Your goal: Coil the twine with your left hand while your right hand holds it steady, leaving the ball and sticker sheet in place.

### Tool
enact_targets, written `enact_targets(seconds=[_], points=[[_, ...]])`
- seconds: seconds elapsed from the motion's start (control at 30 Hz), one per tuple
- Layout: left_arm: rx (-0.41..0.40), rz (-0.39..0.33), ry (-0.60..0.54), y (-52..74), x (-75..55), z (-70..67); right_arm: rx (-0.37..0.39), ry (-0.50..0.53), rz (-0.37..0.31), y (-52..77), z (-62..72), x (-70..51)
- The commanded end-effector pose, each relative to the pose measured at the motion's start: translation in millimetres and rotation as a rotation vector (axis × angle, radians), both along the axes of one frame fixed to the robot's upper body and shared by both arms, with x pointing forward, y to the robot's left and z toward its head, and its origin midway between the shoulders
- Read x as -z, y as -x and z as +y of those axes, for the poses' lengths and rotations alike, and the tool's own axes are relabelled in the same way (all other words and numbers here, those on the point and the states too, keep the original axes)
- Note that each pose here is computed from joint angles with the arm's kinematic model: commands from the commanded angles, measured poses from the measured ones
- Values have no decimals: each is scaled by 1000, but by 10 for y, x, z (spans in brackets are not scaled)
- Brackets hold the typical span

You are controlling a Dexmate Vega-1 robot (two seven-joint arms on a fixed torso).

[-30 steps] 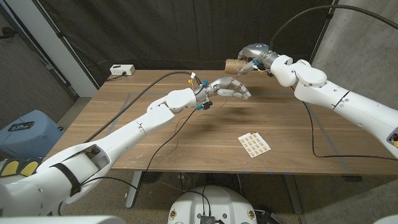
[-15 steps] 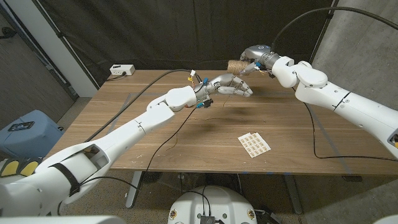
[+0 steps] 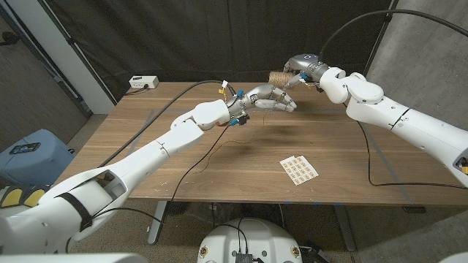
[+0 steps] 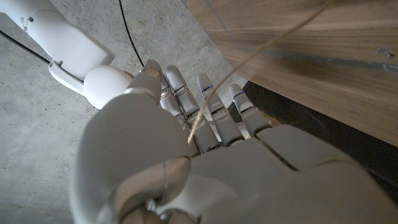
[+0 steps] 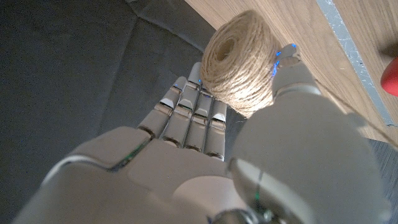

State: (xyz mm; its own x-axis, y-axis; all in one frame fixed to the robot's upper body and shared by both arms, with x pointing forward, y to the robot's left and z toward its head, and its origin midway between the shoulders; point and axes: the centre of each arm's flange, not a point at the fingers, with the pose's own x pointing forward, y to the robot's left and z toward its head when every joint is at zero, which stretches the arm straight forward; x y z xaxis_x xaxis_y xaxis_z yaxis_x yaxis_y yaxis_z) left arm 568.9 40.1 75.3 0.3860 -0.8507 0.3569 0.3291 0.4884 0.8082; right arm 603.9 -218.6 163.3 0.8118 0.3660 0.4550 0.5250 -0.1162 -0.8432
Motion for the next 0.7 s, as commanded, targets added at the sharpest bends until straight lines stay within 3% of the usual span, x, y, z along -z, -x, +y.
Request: enact_targets(seconds=[0.03, 0.7], points=[[18, 2, 18, 41, -67, 57, 14, 8, -1, -42, 3, -12], [38, -25, -4, 74, -203, 66, 22, 33, 18, -64, 39, 171]])
